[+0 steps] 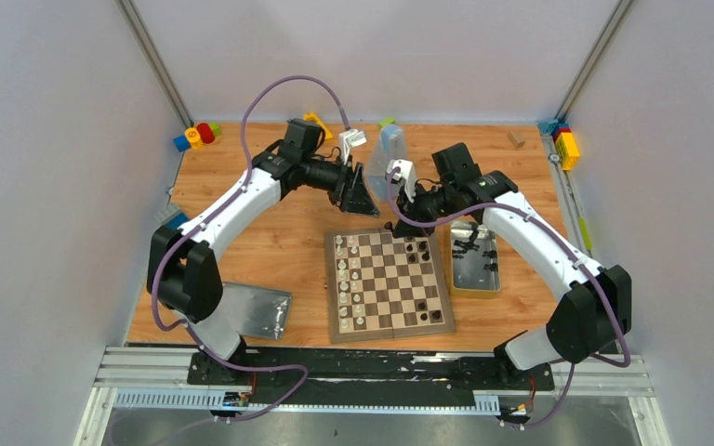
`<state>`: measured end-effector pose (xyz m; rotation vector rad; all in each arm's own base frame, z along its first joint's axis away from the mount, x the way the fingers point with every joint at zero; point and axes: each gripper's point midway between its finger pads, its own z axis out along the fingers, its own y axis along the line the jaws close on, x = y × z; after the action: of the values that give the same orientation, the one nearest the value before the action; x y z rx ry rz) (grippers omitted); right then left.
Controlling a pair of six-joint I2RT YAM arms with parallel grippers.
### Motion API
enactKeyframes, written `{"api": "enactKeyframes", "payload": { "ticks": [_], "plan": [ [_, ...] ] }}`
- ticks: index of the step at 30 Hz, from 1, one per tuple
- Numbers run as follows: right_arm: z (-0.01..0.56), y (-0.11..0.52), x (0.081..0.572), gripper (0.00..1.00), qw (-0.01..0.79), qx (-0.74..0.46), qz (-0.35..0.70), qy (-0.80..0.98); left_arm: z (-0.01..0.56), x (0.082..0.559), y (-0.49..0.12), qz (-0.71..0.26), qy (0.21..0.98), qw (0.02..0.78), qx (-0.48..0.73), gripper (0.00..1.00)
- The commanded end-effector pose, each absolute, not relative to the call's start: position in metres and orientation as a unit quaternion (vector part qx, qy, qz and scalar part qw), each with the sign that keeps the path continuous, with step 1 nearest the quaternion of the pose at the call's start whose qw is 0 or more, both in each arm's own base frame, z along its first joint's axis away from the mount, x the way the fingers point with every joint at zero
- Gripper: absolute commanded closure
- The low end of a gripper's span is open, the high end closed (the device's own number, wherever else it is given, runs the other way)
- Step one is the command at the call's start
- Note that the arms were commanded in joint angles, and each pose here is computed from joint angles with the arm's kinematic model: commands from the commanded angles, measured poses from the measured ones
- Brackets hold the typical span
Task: Set up the chess pieces on the board
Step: Place the chess piece on the chessboard.
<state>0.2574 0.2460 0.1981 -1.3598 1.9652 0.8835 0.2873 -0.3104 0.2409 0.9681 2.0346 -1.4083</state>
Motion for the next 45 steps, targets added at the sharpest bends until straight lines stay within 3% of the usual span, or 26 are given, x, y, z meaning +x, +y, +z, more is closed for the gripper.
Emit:
{"api": "enactKeyframes", "payload": {
  "ticks": [1,14,45],
  "plan": [
    [0.223,0.262,0.271,1.0,0.335,-0.511,0.345,0.713,0.258,0.275,-0.327,-0.538,0.732,0.214,0.358,0.15],
    [0.219,0.261,0.271,1.0,0.334,-0.501,0.34,0.722,0.23,0.278,-0.341,-0.52,0.758,0.179,0.351,0.3],
    [0.204,0.261,0.274,1.0,0.322,-0.5,0.322,0.737,0.226,0.27,-0.353,-0.527,0.748,0.156,0.371,0.67]
  ]
}}
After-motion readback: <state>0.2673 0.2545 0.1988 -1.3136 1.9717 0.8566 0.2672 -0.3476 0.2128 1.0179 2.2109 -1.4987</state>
